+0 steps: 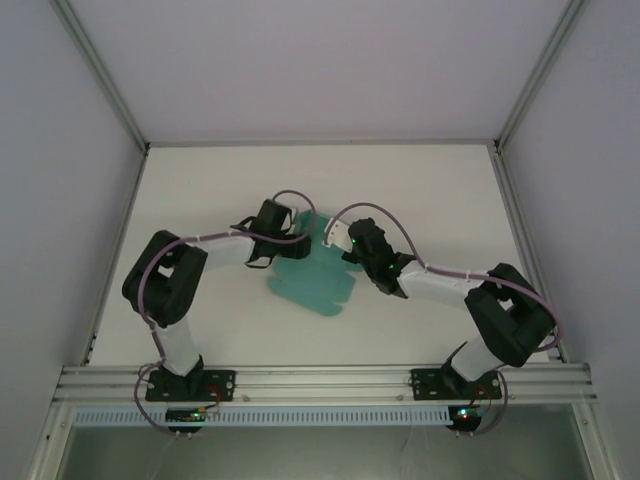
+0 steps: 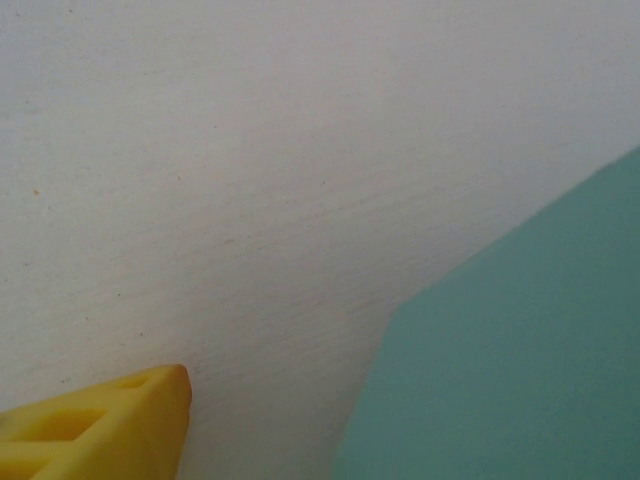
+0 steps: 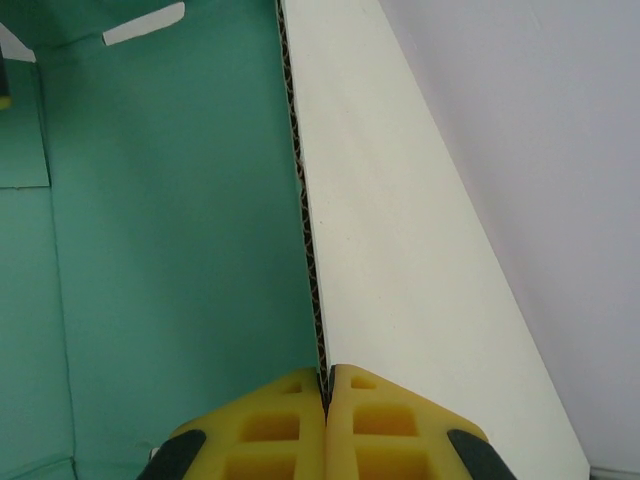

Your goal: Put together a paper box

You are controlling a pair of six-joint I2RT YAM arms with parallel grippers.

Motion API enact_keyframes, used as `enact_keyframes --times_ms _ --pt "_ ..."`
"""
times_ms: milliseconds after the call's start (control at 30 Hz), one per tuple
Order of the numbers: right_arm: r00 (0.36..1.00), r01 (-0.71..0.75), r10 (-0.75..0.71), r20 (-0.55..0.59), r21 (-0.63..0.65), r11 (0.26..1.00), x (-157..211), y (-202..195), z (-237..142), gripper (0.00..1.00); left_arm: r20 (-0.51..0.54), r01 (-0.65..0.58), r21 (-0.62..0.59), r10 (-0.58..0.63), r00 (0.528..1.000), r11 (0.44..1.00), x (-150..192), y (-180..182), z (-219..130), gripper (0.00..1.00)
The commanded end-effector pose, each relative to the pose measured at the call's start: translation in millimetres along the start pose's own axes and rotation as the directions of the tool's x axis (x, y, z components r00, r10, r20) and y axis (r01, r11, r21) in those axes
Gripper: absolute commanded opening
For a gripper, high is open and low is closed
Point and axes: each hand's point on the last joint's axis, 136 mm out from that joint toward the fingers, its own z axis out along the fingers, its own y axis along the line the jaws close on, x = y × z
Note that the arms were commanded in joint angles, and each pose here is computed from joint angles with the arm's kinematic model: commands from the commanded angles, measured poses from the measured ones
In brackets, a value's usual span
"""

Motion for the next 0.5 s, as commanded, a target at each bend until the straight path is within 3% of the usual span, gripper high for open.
enact_keyframes --times_ms 0,167,300,467 --pt "0.996 -0.058 0.056 0.063 0.019 0.998 -13.8 -10.3 -8.3 0.00 -0.048 -0.039 -0.152 0.032 0.998 0.988 14.5 27.9 5.5 0.74" --pt "0.999 -0.025 0.024 0.036 0.025 0.999 -9.9 -12.7 -8.0 0.00 0.029 -0.024 -0.081 0.027 0.999 0.996 -4.7 13.5 -18.7 0.78" --pt "0.998 0.056 -0.057 0.036 0.042 0.998 -13.0 -20.3 -6.5 0.00 0.129 0.001 0.044 -0.007 0.992 0.999 -31.4 2.4 -59.2 1.00" --pt "0.978 0.196 -0.201 0.061 0.084 0.977 -25.9 -29.9 -1.0 0.00 0.240 0.036 0.184 -0.080 0.968 0.982 -59.7 4.9 -110.9 1.00"
